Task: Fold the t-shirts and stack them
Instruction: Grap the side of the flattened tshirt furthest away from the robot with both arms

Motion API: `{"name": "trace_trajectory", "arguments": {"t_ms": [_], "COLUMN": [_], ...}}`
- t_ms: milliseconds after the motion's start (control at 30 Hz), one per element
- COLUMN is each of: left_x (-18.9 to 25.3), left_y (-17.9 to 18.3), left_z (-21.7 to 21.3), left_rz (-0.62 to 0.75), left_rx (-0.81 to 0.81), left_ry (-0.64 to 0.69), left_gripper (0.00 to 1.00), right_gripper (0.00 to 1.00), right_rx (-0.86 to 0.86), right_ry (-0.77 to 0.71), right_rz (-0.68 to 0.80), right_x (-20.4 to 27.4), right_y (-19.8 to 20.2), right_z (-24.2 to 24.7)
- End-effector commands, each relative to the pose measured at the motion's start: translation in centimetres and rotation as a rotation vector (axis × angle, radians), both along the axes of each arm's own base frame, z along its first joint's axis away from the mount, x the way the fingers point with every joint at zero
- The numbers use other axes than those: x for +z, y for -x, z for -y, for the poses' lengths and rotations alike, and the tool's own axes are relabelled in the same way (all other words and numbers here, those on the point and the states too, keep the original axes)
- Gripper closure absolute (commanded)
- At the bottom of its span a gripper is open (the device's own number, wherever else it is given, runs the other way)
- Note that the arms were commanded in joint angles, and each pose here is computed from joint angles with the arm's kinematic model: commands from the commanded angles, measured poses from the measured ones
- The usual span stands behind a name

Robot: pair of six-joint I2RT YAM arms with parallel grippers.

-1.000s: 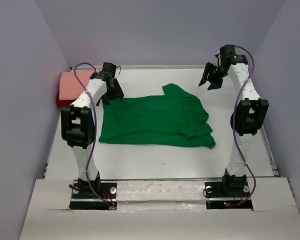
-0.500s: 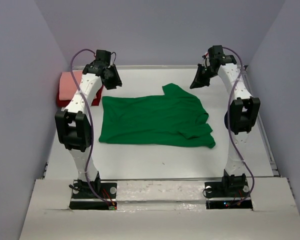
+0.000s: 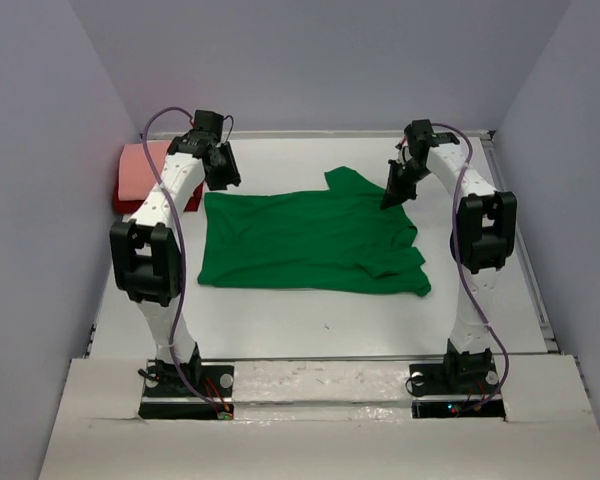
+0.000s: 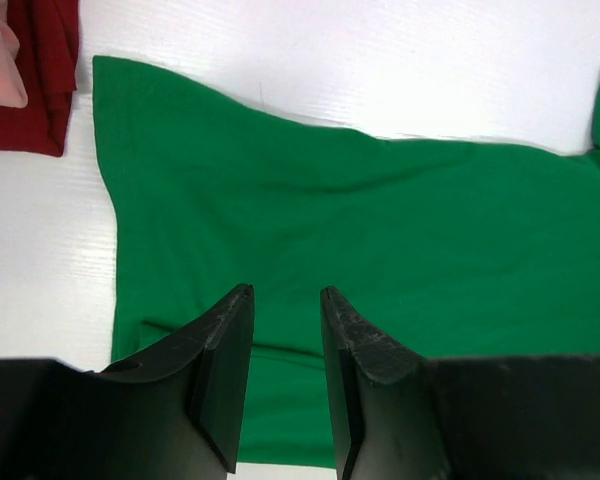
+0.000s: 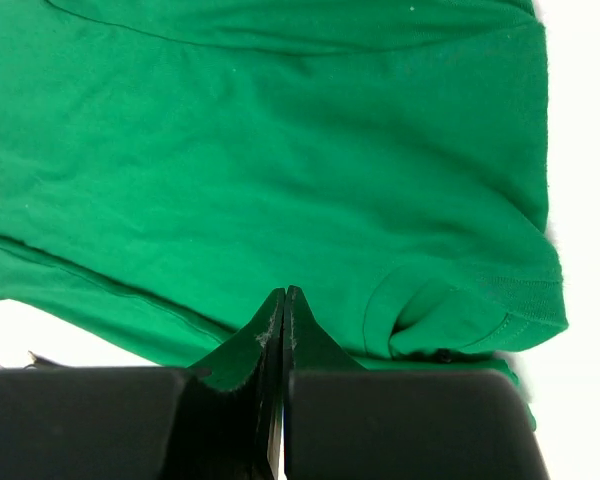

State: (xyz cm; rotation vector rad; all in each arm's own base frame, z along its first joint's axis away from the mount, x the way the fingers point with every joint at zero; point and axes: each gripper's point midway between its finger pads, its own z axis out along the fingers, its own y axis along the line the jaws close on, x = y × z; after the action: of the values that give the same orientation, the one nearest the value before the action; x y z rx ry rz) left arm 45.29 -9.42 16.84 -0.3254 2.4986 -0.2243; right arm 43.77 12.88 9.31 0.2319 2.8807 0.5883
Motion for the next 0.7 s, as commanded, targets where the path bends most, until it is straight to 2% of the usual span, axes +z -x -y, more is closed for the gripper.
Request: {"name": "trace_trajectory", "arguments": {"t_ms": [0, 267, 300, 333, 400, 433, 567, 667], "left_x": [-1.8, -3.8, -4.1, -4.7, -5.8, -6.2, -8.0, -9.3], "left_y": [0.1, -0.4, -0.3, -0.2, 0.0, 0.2, 0.5, 1.0], "left_z": [-0.6, 0.5, 0.7, 0.6, 0.4, 0.1, -1.6, -2.1], "left_rz": [-0.038, -0.065, -0.070, -0.090, -0.115, -0.127, -0.175, -0.212], "left_rx": [-0.023, -0.059, -0.063, -0.059, -0.046, -0.028, 0.046, 0.065], "left_ry": [-0.034, 0.001, 0.010, 0.009, -0.011, -0.021, -0.102, -0.132], "left_gripper": [0.57, 0.59, 0.60, 0.60, 0.59, 0.59, 0.58, 0.55], "right_gripper": [1.00, 1.00, 1.00, 1.00, 1.00, 1.00, 1.00, 1.00], "right_rx": [0.039, 0.048, 0.051, 0.005, -0.015, -0.025, -0.029, 0.002], "right_ry": [-0.039, 0.048, 0.085, 0.241, 0.396, 0.419, 0.484, 0.396], "right_rz": [0.129, 0.154, 0.159, 0.169, 0.120, 0.096, 0.041, 0.056], "right_x": [3.3, 1.6, 1.5, 0.7, -0.7, -0.7, -3.1, -3.5], "right_y": [-2.0, -3.1, -3.0, -3.4, -2.9, -2.7, -2.3, -2.5], "right_z": [-0.7, 0.2, 0.0, 2.2, 3.9, 4.3, 4.4, 2.4]}}
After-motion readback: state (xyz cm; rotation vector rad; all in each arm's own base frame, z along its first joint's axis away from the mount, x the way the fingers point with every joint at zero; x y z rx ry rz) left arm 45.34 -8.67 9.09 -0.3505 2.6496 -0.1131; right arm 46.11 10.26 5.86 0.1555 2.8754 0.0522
